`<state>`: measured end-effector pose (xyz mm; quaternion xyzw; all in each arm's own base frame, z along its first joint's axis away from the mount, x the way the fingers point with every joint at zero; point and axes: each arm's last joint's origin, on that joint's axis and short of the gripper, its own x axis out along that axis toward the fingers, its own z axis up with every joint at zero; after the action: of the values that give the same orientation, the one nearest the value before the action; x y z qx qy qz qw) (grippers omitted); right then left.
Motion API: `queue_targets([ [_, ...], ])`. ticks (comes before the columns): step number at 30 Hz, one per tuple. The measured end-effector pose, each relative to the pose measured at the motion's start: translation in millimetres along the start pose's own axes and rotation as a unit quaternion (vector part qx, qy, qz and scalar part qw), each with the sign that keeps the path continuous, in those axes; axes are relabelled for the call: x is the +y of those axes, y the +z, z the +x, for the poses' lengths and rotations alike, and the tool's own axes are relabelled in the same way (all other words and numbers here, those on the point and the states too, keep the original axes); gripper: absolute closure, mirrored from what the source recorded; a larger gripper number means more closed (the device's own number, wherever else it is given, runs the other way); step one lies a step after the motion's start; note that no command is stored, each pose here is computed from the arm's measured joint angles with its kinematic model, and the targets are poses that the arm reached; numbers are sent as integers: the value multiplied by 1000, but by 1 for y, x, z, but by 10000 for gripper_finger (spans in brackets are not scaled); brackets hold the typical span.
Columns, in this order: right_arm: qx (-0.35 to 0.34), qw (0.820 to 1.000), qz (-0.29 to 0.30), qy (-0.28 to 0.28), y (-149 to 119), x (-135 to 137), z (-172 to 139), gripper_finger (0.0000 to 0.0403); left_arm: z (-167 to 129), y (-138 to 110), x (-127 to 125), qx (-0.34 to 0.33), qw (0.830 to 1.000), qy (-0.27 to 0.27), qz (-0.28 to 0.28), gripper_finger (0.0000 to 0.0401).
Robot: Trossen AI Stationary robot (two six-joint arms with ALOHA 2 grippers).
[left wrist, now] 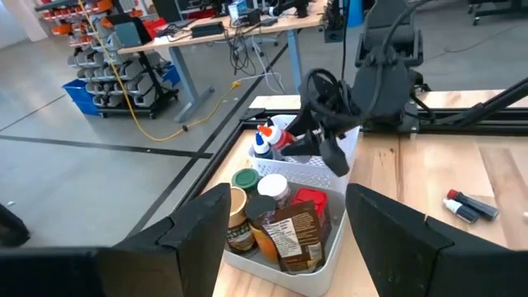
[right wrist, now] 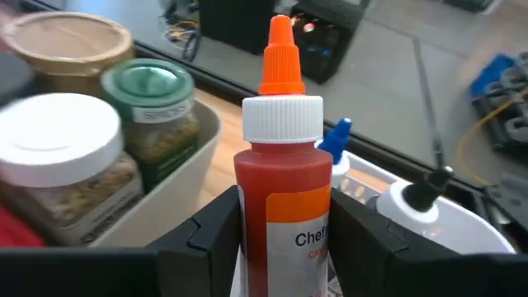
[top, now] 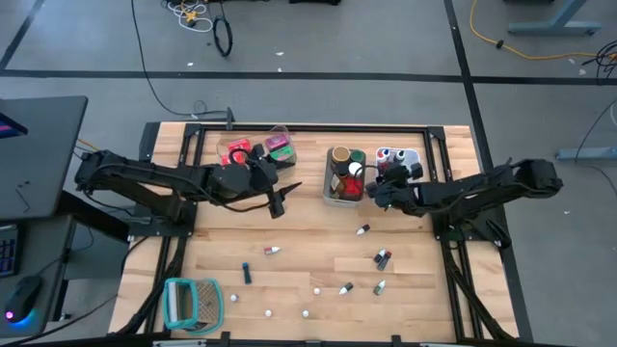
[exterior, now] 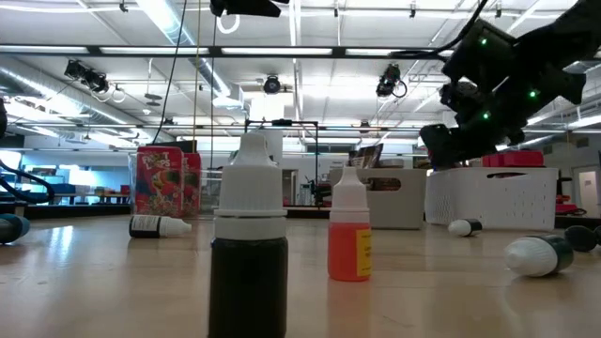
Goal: Pick & Place Kitchen Items
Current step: Put the large orange food coloring bottle into the white bin
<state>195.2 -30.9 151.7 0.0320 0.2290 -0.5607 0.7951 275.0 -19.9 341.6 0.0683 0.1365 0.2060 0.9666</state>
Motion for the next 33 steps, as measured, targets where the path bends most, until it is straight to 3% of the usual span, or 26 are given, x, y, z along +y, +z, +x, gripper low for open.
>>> queue_targets([
  [6, -4, 1000, 2, -14, -7, 8, 7, 240, 0, 0, 0, 0, 1000, 0, 15, 150],
  [16, 14, 999, -14, 29, -6, 7, 15, 240, 0, -1, -1, 2, 1000, -21, 18, 150],
  [21, -5, 998, -5, 57, 9, -1, 5, 239, 0, -2, -3, 5, 998, -57, 20, 150],
  [25, -26, 996, 1, 85, 22, -11, -6, 239, 0, -2, -3, 5, 998, -59, 20, 150],
  [31, -62, 982, -15, 178, 39, -23, -31, 238, 0, -2, -4, 5, 998, -59, 20, 150],
  [33, -81, 981, -21, 173, 42, -30, -39, 238, 0, -2, -4, 7, 998, -62, 20, 150],
])
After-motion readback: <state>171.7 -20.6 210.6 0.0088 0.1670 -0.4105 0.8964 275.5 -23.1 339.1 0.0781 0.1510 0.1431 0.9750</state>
